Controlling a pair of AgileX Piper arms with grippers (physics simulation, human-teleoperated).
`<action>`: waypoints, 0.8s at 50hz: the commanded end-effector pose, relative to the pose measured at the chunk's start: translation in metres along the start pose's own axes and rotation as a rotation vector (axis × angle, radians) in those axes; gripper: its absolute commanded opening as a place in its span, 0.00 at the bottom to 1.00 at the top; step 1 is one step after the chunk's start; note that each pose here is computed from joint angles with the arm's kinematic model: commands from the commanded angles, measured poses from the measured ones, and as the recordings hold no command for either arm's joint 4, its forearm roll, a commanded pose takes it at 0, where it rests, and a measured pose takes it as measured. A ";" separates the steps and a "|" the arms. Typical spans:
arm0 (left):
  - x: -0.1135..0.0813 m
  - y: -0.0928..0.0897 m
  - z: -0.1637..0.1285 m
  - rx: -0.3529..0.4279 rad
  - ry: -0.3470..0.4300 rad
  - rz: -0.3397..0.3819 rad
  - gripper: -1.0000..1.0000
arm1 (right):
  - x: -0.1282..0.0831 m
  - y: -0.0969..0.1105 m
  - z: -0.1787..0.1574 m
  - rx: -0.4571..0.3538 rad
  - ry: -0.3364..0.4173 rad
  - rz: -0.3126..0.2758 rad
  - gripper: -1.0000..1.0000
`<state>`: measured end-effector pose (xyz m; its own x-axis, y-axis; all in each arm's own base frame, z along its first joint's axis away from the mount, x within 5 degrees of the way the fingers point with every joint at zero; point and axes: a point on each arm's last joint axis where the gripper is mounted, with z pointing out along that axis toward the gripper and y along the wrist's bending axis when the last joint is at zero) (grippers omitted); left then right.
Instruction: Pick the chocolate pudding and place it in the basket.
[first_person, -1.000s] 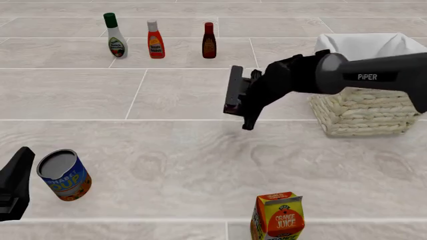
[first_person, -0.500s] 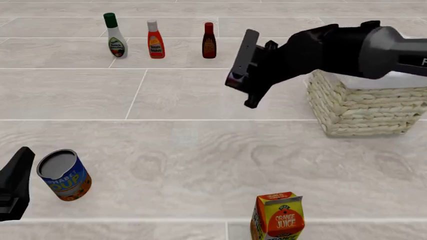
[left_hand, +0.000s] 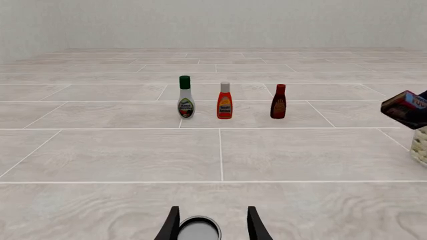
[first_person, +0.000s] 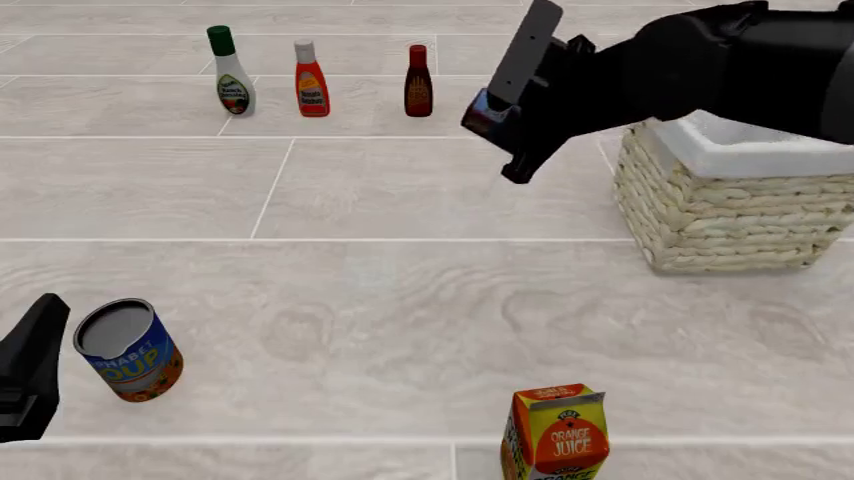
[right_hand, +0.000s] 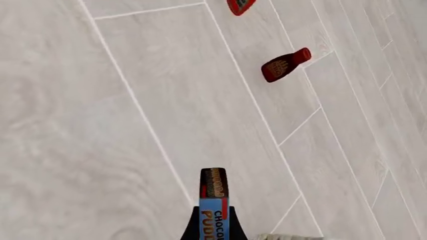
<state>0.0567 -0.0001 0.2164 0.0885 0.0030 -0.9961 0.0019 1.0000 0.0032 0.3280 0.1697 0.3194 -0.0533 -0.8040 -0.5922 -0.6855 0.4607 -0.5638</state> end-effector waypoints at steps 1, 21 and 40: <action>0.001 0.000 -0.001 -0.001 0.000 0.000 1.00 | -0.007 -0.015 -0.031 0.071 -0.055 0.062 0.00; 0.001 0.000 -0.001 -0.001 0.000 0.000 1.00 | -0.010 -0.043 -0.068 0.176 -0.117 0.196 0.00; 0.001 0.000 -0.001 -0.001 0.000 0.000 1.00 | 0.004 -0.068 -0.090 0.293 -0.148 0.301 0.00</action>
<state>0.0567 -0.0001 0.2164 0.0885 0.0029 -0.9961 0.0020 1.0000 0.0031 0.3110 0.1185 0.3919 -0.0927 -0.6179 -0.7807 -0.4848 0.7129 -0.5067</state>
